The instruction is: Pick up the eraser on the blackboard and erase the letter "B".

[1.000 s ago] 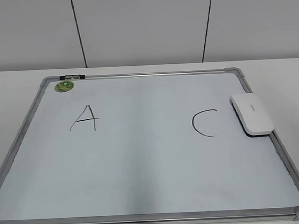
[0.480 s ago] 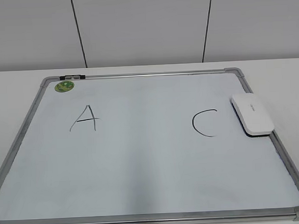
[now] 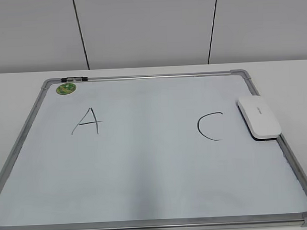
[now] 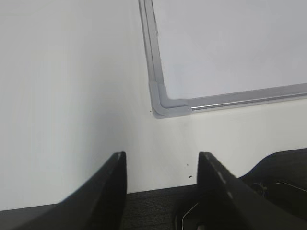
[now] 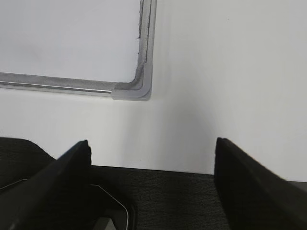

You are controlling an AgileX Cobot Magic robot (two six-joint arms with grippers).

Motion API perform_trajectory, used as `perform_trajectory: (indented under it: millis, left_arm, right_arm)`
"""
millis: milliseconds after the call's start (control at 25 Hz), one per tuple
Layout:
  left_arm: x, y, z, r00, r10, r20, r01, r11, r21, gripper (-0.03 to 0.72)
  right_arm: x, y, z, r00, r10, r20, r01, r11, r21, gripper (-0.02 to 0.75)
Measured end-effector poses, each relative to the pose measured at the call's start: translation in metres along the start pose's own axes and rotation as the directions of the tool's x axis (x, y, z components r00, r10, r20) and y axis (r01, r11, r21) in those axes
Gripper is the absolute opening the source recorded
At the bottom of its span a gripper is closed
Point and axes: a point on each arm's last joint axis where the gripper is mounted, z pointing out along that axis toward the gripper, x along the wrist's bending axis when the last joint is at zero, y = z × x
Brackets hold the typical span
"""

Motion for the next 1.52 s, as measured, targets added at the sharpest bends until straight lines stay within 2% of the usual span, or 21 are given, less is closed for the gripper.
perform_trajectory:
  millis: [920,1040,1200,1320,1360,1520]
  left_arm:
    - [0.000,0.000,0.000,1.000,-0.001,-0.002,0.001,1.000,-0.015,0.350]
    - [0.000,-0.003,-0.005,1.000,0.001,-0.004,-0.001,0.998,-0.056,0.337]
    - [-0.001,-0.013,-0.018,1.000,0.005,-0.010,-0.006,0.987,-0.159,0.310]
    - [-0.002,-0.022,-0.029,1.000,0.008,-0.015,-0.011,0.969,-0.249,0.293]
    - [-0.003,-0.026,-0.032,1.000,0.008,-0.017,-0.013,0.960,-0.279,0.288]
    - [-0.004,-0.038,-0.042,1.000,0.011,-0.023,-0.019,0.928,-0.372,0.275]
  right_arm:
    - [0.001,0.000,0.000,1.000,0.009,-0.012,-0.009,1.000,-0.007,0.589]
    - [0.001,-0.001,-0.002,1.000,0.013,-0.008,-0.014,1.000,-0.019,0.589]
    - [0.000,-0.010,-0.013,0.998,0.057,0.029,-0.054,0.992,-0.114,0.588]
    - [0.000,-0.012,-0.016,0.997,0.070,0.040,-0.064,0.988,-0.140,0.588]
    - [0.000,-0.020,-0.023,0.992,0.103,0.067,-0.088,0.974,-0.208,0.588]
    - [0.002,-0.030,-0.032,0.990,0.119,0.079,-0.090,0.950,-0.300,0.588]
